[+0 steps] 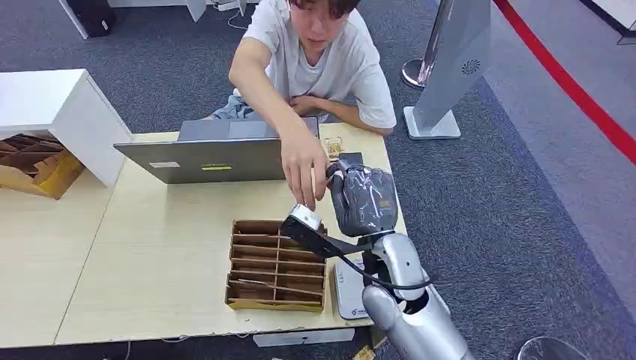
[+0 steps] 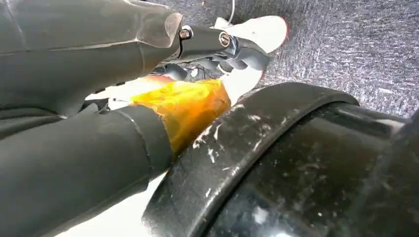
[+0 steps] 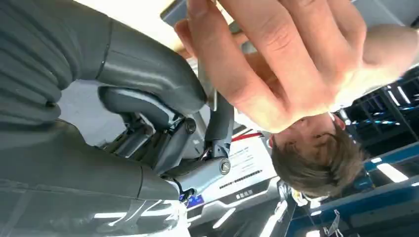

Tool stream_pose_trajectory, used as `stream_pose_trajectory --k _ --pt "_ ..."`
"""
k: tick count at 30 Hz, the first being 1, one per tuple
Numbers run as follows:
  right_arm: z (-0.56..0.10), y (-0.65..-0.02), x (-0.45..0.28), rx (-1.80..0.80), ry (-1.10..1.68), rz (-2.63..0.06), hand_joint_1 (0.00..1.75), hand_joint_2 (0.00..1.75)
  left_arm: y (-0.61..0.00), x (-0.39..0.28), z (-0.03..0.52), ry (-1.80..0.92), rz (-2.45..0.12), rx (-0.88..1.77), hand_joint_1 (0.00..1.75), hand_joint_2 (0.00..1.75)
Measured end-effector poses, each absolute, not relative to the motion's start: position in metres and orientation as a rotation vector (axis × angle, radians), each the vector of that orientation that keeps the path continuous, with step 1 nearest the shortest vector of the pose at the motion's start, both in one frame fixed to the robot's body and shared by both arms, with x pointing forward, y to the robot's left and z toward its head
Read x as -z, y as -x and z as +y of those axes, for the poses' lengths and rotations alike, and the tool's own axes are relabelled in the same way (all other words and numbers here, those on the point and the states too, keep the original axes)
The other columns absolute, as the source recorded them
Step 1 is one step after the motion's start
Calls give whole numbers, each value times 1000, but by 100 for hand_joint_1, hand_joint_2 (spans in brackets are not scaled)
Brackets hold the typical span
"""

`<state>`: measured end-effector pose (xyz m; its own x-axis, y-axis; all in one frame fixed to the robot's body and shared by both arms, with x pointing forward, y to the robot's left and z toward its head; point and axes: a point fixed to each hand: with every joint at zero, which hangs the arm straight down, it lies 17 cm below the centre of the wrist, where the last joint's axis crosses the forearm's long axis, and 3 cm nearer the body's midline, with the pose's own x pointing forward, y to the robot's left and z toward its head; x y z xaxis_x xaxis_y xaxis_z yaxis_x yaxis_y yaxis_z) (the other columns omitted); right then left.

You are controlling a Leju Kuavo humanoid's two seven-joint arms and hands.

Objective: Pass the card to the sensor for recognition and then transmit it.

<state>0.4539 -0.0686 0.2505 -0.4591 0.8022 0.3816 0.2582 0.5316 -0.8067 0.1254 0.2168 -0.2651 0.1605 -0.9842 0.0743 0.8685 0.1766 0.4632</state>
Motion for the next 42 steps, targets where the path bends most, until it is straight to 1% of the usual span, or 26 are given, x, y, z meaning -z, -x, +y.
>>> stream_pose_trajectory --k 3,4,21,42 --pt "-70 -449 -256 -847 842 -2002 0 175 -127 265 216 -344 -398 1369 0 0" --pt "-71 -448 -258 -834 841 -2008 0 0 -127 265 217 -345 -397 1370 0 0" --pt "-79 -411 -295 -714 832 -2143 0 0 -129 265 216 -346 -396 1377 0 0" --pt "-89 -386 -310 -652 824 -2200 0 0 -130 264 217 -356 -400 1376 0 0"
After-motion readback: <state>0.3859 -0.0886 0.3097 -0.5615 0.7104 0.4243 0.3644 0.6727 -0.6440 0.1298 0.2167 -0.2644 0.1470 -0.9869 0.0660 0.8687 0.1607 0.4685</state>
